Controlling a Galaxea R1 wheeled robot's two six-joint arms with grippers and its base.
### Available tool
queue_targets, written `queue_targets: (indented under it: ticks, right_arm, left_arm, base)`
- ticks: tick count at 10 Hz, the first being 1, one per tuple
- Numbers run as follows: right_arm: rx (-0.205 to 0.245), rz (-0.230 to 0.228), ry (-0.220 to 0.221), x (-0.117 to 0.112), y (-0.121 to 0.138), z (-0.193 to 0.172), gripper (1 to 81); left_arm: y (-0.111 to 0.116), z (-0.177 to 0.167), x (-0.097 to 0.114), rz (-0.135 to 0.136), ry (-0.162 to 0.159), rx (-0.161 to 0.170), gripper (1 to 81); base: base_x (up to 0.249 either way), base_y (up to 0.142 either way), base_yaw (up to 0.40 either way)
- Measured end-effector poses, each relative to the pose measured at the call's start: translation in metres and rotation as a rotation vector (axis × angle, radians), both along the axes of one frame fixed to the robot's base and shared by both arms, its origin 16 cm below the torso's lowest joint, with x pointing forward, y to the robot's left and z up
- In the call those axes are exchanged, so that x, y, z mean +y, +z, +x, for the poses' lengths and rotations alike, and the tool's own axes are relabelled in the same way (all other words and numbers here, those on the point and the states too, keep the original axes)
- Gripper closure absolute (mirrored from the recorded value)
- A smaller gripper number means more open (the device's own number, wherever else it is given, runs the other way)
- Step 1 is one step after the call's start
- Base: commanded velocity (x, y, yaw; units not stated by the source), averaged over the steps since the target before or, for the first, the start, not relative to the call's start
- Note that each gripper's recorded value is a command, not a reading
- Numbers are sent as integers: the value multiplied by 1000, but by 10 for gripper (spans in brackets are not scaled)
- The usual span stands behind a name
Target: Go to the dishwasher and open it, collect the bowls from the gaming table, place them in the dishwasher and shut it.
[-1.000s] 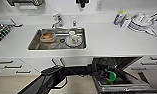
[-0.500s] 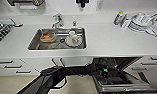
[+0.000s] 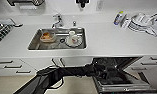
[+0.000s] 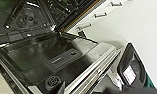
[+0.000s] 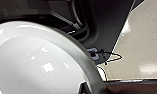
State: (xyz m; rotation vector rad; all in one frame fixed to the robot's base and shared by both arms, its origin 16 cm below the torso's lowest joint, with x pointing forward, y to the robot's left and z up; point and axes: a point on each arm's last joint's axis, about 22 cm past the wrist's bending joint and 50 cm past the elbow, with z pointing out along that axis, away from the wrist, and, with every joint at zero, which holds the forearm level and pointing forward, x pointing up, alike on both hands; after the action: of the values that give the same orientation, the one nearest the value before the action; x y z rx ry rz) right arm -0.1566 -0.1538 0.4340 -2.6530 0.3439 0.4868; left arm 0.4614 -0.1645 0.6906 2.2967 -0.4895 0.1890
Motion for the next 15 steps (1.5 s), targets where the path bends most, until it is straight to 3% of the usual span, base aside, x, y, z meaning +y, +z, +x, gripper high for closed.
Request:
queue_targets:
  ticks: [2,5,7,10,13,15]
  right_arm:
    - [0,-1,1,-1,0,0,811]
    - [-9,-16,3,-20,-4,9,811]
    - [-27,-21,2,-42,-7,25,811]
    - [-58,-17,1,-75,-6,57,811]
    - [-97,-23,-16,-108,-6,99,811]
    - [-118,-52,-37,-144,-4,130,811]
  left_arm:
    - [-13,-13,48,15,11,28,10]
    - [-62,-53,166,118,58,104,10]
    - [-94,-121,231,182,53,189,10]
    - [-117,-248,281,215,22,344,10]
    - [-126,-352,315,220,10,435,10]
    - [-139,-412,343,241,27,479,10]
  base:
    - [0,0,0]
    - [0,0,0]
    - [0,0,0]
    - [0,0,0]
    - [0,0,0]
    - [0,0,0]
